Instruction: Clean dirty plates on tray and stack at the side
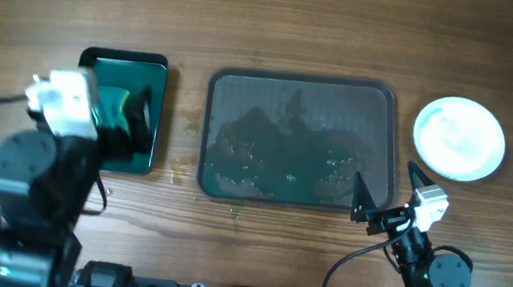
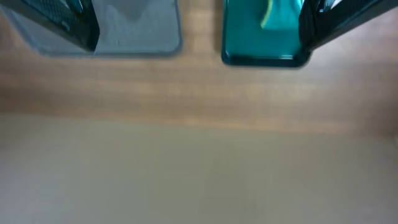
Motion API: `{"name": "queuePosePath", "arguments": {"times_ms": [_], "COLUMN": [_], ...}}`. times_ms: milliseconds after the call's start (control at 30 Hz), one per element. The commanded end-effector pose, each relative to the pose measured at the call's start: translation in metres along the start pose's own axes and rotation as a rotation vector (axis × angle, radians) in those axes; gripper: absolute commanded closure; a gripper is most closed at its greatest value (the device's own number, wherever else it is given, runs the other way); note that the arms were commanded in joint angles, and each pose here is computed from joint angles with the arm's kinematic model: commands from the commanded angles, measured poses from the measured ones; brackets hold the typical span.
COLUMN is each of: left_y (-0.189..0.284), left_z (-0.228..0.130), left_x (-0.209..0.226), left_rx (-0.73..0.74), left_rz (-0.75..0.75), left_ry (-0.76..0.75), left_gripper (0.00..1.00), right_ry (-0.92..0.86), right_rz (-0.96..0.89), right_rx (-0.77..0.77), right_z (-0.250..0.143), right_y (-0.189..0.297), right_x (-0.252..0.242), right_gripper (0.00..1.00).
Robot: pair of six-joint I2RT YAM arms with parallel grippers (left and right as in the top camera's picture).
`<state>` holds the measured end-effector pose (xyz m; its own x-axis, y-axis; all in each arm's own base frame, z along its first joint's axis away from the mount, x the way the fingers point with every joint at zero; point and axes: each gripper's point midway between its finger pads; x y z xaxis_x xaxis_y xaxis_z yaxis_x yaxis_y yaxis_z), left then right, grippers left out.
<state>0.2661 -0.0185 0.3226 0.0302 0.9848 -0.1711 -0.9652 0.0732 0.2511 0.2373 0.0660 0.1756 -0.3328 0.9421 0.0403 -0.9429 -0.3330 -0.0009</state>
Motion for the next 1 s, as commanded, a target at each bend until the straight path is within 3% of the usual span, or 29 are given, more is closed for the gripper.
{"name": "queuePosePath", "arguments": {"times_ms": [0,267,567,967], "left_y": [0.002,0.002,-0.01,-0.011], "left_z": [-0.033,-0.064,-0.108,-0.126], "left_x": [-0.001,0.004,0.013,0.024], "left_rx": [-0.044,-0.26,-0.263,-0.287], "left_rz": [-0.046,-0.084,-0.079,-0.051], "left_ry": [0.009,0.001,0.001,-0.003], "left_gripper": [0.0,0.0,0.0,0.0], "right_ry": [-0.011,-0.012,-0.011,-0.012], "right_rz": [-0.012,-0.012,-0.013,-0.013], "right_rx": [-0.016,-0.016,-0.016,-0.016], "right_z": [0.003,0.003,0.003,0.003], "right_y": [0.001,0.001,0.001,0.001], "right_x": [-0.002,-0.002,-0.002,-0.002], "right_gripper": [0.0,0.0,0.0,0.0]}}
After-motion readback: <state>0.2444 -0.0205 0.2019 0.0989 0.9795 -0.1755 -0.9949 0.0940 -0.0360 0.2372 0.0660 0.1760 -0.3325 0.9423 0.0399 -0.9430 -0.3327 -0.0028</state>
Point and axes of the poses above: each gripper's point midway between its finger pads, its own y axis back along the fingers, its own x axis along the line the jaws close on, z = x × y, and after that the axes turned 3 degrees about y, right-handed
